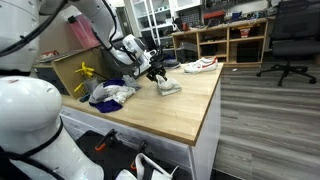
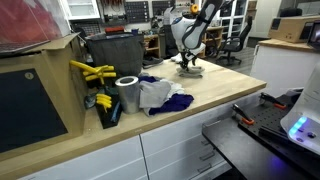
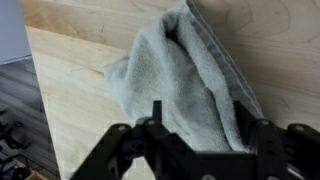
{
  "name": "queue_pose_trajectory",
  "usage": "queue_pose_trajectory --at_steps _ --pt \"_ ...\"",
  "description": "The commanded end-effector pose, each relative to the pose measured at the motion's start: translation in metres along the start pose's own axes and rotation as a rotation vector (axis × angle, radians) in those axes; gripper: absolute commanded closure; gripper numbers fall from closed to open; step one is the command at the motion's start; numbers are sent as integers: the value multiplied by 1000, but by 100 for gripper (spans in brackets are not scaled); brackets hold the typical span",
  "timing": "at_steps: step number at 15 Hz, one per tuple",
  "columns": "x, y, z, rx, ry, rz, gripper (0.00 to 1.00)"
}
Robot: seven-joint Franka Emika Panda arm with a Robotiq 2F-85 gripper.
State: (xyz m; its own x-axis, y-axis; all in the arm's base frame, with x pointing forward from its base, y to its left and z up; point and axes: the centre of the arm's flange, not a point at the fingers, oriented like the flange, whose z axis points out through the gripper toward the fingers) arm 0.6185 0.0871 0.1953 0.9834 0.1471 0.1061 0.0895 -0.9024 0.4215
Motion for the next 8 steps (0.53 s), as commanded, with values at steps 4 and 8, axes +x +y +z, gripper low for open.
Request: queue_pose_trajectory --at_steps 4,8 --pt "7 10 -49 192 -146 85 0" --pt "35 35 -62 225 -142 279 0"
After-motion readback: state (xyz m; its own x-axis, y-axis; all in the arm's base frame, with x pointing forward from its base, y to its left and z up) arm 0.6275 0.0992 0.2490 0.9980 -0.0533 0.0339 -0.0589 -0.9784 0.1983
